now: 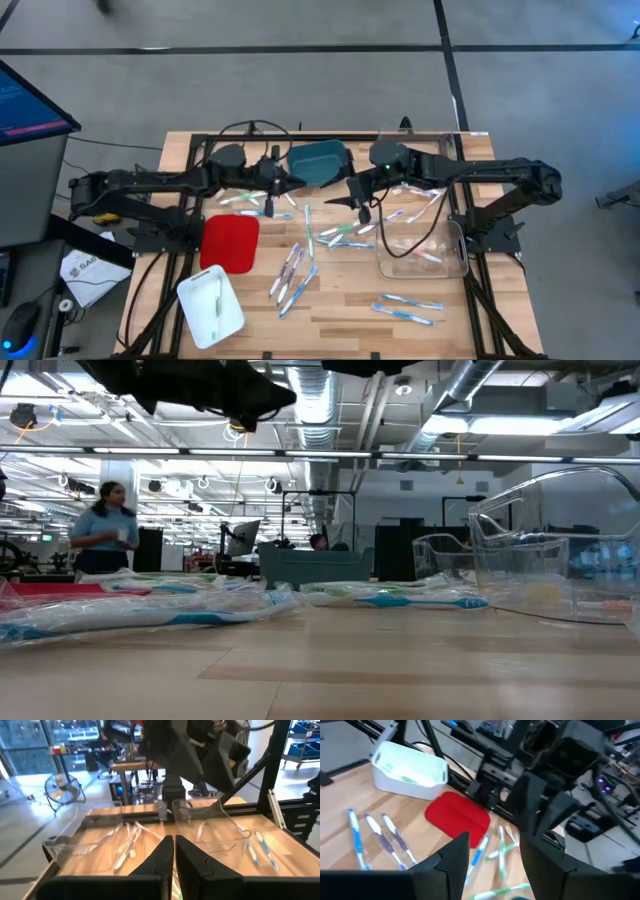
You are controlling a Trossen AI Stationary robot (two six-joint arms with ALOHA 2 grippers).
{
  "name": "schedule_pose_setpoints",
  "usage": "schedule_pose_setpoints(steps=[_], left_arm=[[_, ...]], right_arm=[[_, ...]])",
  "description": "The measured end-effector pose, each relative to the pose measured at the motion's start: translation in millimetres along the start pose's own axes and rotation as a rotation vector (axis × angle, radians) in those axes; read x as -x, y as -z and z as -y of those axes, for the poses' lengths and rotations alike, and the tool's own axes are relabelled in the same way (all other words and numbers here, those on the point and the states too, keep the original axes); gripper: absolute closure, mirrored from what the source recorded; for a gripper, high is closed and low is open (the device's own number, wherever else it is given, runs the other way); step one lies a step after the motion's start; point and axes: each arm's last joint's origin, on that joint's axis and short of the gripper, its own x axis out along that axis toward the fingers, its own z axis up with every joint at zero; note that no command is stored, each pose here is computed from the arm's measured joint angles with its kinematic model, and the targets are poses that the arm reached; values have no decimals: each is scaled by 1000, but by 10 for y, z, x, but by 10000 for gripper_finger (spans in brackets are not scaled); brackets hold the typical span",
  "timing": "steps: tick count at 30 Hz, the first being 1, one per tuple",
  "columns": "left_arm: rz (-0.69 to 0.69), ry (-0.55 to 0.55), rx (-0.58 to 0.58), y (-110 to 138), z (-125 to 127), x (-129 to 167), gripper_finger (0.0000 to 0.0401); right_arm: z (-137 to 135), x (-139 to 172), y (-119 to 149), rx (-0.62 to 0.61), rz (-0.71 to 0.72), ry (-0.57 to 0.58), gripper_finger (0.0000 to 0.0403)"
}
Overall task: Pick & Place Toothbrushes
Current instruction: Put the purple toothbrush into the top transparent bin
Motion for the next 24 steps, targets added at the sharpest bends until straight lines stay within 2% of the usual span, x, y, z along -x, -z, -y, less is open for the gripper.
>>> schedule_pose_setpoints(steps=[5, 10, 18, 22, 24], left_arm=[[-52, -6, 10, 50, -59, -117, 389], [-171, -13, 71, 19, -73, -133, 389], [-419, -180, 188, 5, -117, -79, 389], [-453, -225, 269, -61, -140, -58, 389], [-443, -181, 285, -78, -126, -65, 389]], right_arm=[[76, 24, 61, -28, -23, 23, 237], [84, 40, 135, -77, -78, 5, 234], [52, 46, 183, -104, -132, -19, 237], [52, 47, 188, -106, -136, -21, 235], [59, 51, 198, -108, -141, -20, 233]])
